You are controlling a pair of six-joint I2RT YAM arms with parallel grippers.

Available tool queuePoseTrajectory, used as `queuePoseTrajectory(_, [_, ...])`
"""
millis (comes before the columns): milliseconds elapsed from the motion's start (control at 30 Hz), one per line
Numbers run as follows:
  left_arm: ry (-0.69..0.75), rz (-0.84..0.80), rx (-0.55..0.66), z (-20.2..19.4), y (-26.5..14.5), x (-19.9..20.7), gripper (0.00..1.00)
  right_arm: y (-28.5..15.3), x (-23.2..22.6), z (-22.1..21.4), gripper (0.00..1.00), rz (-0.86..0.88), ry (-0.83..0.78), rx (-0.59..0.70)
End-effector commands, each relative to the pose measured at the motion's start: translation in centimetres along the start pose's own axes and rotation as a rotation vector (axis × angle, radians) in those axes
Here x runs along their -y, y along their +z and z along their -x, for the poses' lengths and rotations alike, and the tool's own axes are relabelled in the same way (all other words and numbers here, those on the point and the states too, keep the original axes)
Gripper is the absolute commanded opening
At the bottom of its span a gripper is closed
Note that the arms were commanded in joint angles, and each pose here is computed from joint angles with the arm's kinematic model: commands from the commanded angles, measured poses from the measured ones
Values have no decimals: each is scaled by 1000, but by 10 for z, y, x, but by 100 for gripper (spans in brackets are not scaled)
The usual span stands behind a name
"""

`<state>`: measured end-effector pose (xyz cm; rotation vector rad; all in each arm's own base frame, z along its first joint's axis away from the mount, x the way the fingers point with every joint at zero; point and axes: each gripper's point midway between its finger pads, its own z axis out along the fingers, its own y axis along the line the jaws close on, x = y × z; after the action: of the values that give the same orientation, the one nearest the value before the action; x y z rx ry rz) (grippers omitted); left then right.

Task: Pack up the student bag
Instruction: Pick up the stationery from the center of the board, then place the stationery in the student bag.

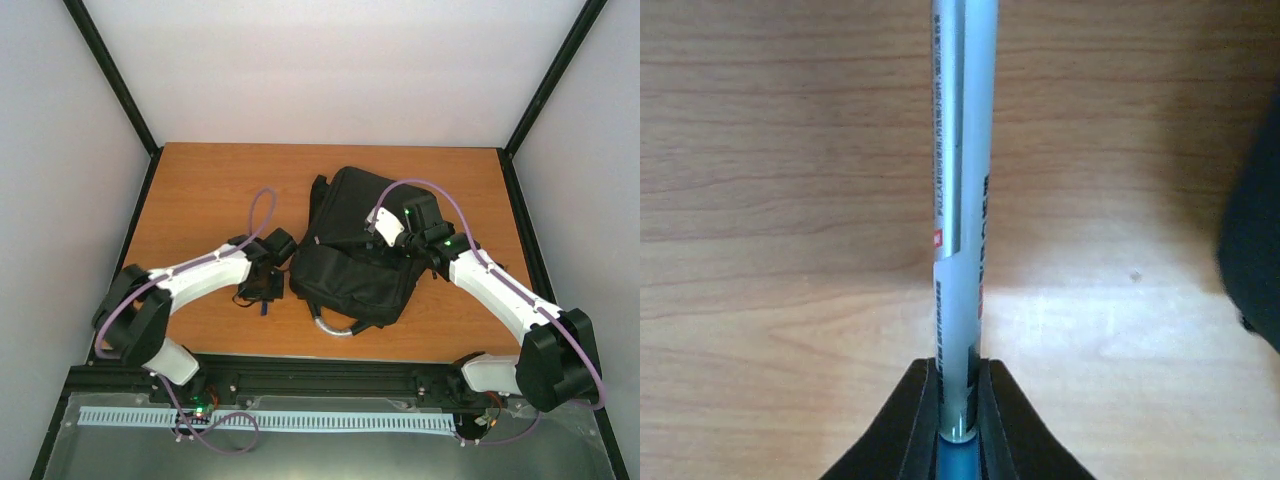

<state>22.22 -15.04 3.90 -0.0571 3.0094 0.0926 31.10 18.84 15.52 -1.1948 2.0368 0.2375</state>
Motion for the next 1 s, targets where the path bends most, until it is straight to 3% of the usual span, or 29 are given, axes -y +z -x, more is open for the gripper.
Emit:
queuePoseTrajectory(0, [75,-87,80,6,-51,2,1,-8,3,24,3,10,-14,78])
queuePoseTrajectory(200, [270,-482,123,-5,-123,71,1,-15,4,30,3,-3,-16,105])
queuePoseTrajectory(367, [349,-671,114,-9,-149,126,1,-24,4,37,3,-18,-15,140])
queuePoseTrajectory(633, [426,-755,68,-9,-147,193,1,-52,10,53,3,-93,-30,245])
queuePoseTrajectory(967, [391,-735,66,21,-130,234,1,-51,11,52,3,-97,-20,256])
